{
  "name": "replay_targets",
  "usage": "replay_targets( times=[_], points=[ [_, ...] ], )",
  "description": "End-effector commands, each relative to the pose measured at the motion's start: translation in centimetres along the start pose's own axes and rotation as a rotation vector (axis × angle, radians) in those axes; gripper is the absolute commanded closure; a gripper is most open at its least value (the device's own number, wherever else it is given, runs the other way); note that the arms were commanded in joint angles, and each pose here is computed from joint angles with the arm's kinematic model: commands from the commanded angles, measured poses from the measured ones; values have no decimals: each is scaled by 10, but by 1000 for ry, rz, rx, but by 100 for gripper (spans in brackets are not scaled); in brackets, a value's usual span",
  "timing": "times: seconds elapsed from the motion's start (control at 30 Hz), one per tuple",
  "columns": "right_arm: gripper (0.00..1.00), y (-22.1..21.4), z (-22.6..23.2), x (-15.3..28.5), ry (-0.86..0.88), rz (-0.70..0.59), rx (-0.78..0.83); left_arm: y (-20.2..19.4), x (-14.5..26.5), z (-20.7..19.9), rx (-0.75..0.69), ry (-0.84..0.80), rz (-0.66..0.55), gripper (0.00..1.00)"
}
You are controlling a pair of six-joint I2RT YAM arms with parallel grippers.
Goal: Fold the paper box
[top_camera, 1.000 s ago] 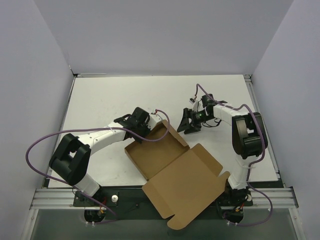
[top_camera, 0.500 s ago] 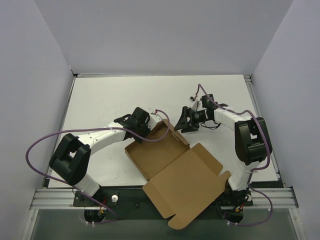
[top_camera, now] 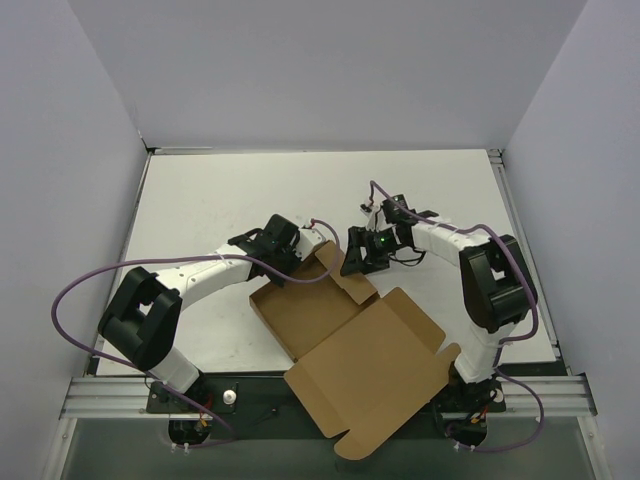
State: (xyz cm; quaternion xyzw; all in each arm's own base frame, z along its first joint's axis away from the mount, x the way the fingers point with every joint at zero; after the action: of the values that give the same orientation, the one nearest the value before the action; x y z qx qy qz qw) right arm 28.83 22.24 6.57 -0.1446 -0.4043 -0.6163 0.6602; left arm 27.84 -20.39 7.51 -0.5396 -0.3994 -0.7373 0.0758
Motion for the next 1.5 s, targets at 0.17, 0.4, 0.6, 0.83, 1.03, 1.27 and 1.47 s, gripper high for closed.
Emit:
replay_targets(
  times=[0.17,0.4,0.6,0.83,1.03,1.27,1.47],
  points=[
    [40,4,-9,2,-268,-27,151,26,10,0,-17,8,-86,100],
    [51,5,-7,5,-425,-64,253,25,8,-1,-17,6,-80,100],
    [64,1,-16,2,-508,-58,270,25,9,0,-17,6,-82,100],
    [71,-4,-22,-6,-573,-53,296,25,8,-2,-20,5,-79,100],
    [75,-3,-34,2,-731,-79,306,26,9,-4,-21,0,-83,100],
    [78,-6,-45,3,-892,-83,360,27,7,-6,-19,-3,-82,100],
    [79,-7,-52,6,-990,-78,396,25,6,-3,-7,18,-70,100]
  ],
)
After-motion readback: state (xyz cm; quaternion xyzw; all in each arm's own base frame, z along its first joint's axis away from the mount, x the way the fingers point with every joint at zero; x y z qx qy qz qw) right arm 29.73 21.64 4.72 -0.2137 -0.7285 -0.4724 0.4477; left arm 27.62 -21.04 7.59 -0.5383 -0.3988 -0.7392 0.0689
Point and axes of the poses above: each gripper's point midway between its finger pads, its own x axis back along the fingers, its own z axis along the line the jaws close on, y = z × x, the point moved 2 cm from there along x, back along the fingers, and after that the axes turned 1 degree about x, right-handed, at the moved point
